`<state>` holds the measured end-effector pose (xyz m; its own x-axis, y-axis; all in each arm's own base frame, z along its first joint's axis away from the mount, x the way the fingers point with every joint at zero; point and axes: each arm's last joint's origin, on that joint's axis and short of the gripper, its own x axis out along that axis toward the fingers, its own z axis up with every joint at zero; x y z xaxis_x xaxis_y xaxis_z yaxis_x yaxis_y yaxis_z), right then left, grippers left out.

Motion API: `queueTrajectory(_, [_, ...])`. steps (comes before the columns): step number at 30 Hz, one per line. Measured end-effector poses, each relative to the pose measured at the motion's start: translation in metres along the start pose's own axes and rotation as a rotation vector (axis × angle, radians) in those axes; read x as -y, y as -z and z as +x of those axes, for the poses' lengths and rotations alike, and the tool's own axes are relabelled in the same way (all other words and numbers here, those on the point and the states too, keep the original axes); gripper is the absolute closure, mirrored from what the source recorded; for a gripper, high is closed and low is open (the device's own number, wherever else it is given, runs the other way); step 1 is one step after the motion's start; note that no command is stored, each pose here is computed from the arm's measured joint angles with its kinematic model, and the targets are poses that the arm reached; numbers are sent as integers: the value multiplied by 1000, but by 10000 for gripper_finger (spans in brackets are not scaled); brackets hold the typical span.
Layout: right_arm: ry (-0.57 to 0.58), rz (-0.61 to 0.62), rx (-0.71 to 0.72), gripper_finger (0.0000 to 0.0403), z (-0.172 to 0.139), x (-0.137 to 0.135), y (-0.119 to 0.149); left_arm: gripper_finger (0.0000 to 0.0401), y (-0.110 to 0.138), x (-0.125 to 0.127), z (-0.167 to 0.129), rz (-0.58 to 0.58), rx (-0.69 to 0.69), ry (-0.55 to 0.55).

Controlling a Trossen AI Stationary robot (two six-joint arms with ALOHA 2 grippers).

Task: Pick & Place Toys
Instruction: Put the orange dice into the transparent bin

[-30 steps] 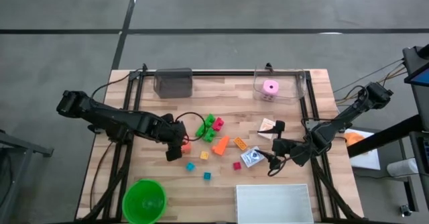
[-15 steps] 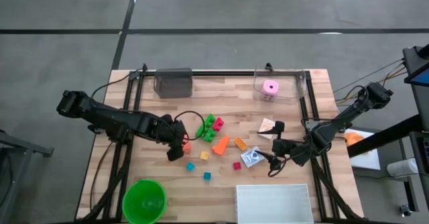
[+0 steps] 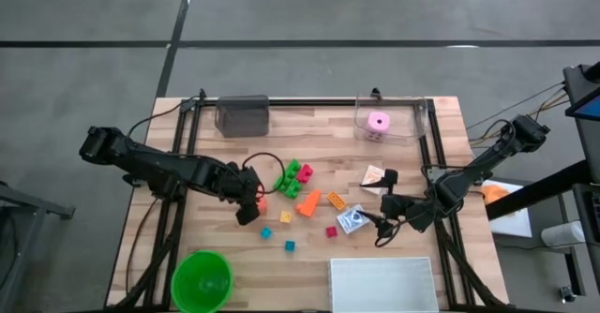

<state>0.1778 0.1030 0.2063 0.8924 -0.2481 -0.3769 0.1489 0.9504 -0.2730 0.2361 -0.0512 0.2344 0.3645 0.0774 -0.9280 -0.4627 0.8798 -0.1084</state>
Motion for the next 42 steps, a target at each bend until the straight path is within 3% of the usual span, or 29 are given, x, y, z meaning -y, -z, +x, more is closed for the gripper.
queueTrajectory(5, [0, 0, 0, 52, 0, 0, 0, 7, 2, -1, 1, -26, -16, -9])
queueTrajectory(22, [-1, 0, 0, 52, 0, 0, 0, 2, 2, 1, 14, 102, -55, -26])
queueTrajectory(33, [-19, -2, -6, 52, 0, -1, 0, 1, 3, 3, 47, 242, -140, -155])
queueTrajectory(42, [-20, 0, -6, 52, 0, -1, 0, 5, 3, 4, 50, 237, -145, -158])
